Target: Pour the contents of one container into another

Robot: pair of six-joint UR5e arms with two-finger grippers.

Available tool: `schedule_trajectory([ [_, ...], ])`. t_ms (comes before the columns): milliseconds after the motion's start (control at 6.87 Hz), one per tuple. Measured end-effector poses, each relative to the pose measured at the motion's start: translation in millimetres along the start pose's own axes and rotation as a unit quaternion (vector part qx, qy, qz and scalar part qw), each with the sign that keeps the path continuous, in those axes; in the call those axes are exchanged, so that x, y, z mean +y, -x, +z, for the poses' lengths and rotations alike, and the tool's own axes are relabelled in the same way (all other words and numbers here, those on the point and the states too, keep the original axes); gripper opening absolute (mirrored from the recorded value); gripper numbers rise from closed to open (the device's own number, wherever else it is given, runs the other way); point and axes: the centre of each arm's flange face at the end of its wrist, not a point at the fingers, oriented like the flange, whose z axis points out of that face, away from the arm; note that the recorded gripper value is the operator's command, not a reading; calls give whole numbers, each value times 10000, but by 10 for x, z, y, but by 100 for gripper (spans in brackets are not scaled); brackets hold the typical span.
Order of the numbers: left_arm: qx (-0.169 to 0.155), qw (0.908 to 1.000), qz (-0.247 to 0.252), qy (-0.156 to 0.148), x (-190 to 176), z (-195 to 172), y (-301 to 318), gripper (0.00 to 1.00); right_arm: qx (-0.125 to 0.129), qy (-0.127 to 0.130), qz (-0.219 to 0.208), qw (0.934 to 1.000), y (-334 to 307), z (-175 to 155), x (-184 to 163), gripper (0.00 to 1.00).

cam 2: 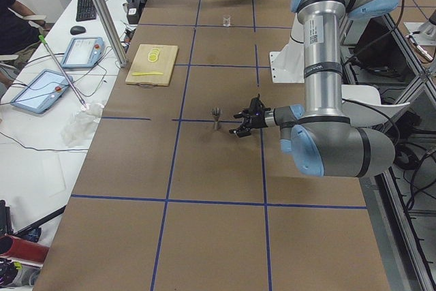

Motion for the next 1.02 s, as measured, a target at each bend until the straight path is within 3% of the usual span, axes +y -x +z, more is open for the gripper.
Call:
schedule_trajectory([
  [1020, -254, 9987, 87, -437, 251, 288, -359, 100, 2, 9, 8, 10000, -4, 10, -8, 100],
])
